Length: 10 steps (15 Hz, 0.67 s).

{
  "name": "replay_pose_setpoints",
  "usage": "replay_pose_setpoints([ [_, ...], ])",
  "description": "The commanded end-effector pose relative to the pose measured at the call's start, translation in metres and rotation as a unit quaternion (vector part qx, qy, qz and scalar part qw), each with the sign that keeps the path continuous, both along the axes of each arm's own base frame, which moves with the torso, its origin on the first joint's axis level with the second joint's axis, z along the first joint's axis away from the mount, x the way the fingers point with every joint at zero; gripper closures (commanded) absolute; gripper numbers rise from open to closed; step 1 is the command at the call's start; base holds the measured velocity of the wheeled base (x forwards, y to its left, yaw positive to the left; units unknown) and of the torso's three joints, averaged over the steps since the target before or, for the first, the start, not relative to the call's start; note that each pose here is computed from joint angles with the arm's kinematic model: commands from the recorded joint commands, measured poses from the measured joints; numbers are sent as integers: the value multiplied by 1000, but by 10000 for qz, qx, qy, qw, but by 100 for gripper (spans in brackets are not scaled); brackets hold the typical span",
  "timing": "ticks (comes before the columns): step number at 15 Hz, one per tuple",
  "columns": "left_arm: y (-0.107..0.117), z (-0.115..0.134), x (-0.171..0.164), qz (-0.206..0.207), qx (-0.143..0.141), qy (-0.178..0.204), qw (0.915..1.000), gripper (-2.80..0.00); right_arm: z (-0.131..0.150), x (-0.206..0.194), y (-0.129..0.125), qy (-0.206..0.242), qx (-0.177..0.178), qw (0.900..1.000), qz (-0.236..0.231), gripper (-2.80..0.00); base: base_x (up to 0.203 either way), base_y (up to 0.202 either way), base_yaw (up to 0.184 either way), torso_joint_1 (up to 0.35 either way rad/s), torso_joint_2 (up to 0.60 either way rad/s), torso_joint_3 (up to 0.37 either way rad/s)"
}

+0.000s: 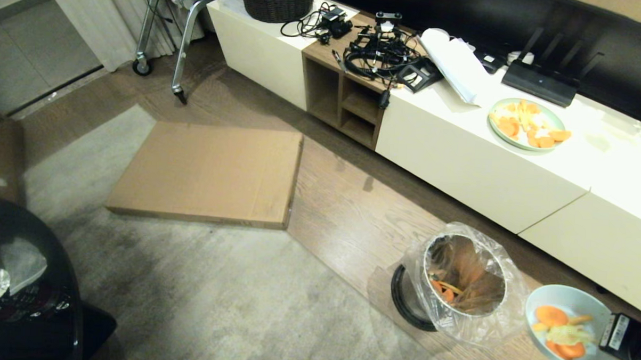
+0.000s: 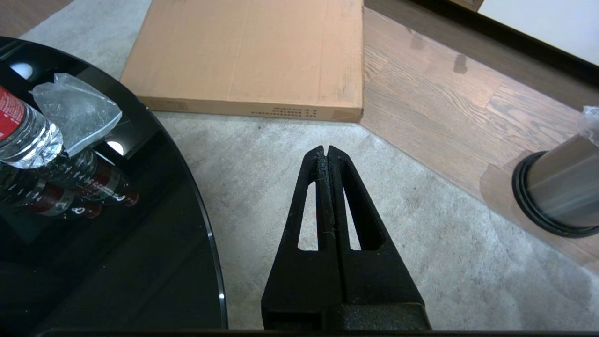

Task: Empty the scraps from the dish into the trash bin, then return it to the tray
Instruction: Move the bowl over the trash can

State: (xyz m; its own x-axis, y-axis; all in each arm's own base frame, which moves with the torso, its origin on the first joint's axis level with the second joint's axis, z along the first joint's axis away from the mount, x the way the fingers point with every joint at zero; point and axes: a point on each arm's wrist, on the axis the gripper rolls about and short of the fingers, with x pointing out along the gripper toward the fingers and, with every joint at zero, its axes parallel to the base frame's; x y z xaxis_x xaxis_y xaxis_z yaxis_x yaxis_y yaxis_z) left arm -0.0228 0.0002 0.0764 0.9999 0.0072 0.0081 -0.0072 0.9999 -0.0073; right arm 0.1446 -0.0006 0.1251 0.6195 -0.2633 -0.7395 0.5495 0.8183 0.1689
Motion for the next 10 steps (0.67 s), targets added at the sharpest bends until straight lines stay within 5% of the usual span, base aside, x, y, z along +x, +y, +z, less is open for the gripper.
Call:
replay_pose_setpoints([
  [1,0,0,0,2,-2,-6,10000,0,-1,3,-3,96,-139,9998,49,0,0,0,0,0,0,0],
  [10,0,0,0,2,-10,-6,10000,0,1,35,-17,22,-324,9993,-172,0,0,0,0,0,0,0],
])
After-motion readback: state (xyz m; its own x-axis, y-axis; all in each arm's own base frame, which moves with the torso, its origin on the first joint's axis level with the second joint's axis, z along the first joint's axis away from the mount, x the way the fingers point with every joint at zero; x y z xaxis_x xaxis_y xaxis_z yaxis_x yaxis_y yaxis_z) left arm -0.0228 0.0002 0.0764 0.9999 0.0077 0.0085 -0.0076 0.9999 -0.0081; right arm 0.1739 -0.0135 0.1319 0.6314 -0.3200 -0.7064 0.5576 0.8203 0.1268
